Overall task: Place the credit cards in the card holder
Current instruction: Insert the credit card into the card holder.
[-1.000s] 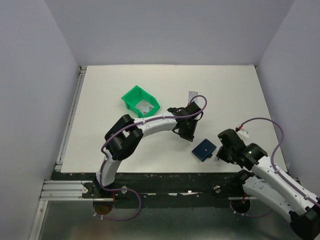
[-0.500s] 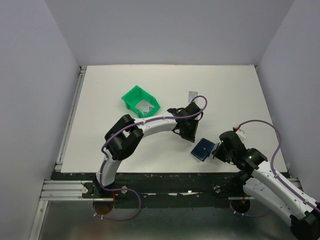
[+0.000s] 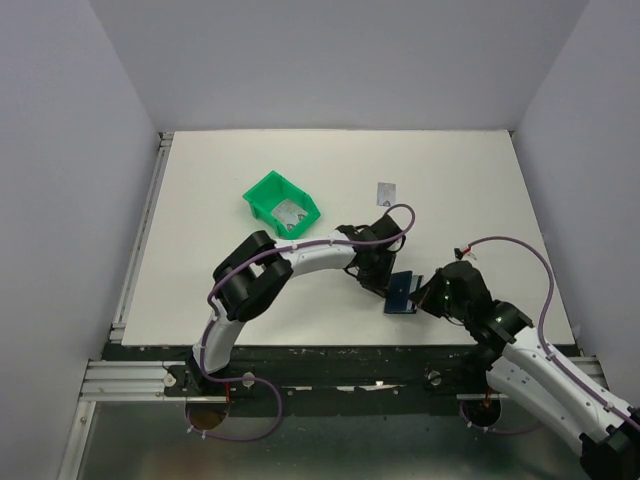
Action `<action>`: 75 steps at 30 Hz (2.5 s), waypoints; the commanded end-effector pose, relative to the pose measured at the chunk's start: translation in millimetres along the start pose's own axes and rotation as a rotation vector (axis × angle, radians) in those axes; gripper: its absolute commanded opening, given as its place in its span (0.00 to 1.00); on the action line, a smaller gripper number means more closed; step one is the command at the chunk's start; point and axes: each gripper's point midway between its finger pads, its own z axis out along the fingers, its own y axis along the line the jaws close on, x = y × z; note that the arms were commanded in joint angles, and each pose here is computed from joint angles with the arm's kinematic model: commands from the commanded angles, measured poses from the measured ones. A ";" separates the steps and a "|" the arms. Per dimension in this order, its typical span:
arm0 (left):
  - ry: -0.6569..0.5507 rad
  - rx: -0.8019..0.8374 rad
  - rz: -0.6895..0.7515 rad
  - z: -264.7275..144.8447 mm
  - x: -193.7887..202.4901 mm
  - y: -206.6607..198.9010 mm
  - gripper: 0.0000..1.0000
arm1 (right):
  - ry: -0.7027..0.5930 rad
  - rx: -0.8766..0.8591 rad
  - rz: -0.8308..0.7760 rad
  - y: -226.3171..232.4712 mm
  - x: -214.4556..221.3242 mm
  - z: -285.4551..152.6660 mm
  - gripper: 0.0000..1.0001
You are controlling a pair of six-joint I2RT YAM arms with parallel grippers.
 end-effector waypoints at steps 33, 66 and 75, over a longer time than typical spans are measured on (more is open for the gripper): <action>0.008 0.034 -0.019 -6.6 18.3 -3.8 0.25 | -0.066 0.150 -0.067 -15.3 -28.0 -33.1 0.00; 0.003 0.014 -0.002 -10.3 12.8 -0.3 0.24 | 0.204 0.114 0.008 -30.9 40.7 -32.7 0.00; 0.007 0.013 -0.006 -7.9 12.4 1.3 0.24 | 0.171 0.133 -0.008 -39.0 38.3 -27.0 0.00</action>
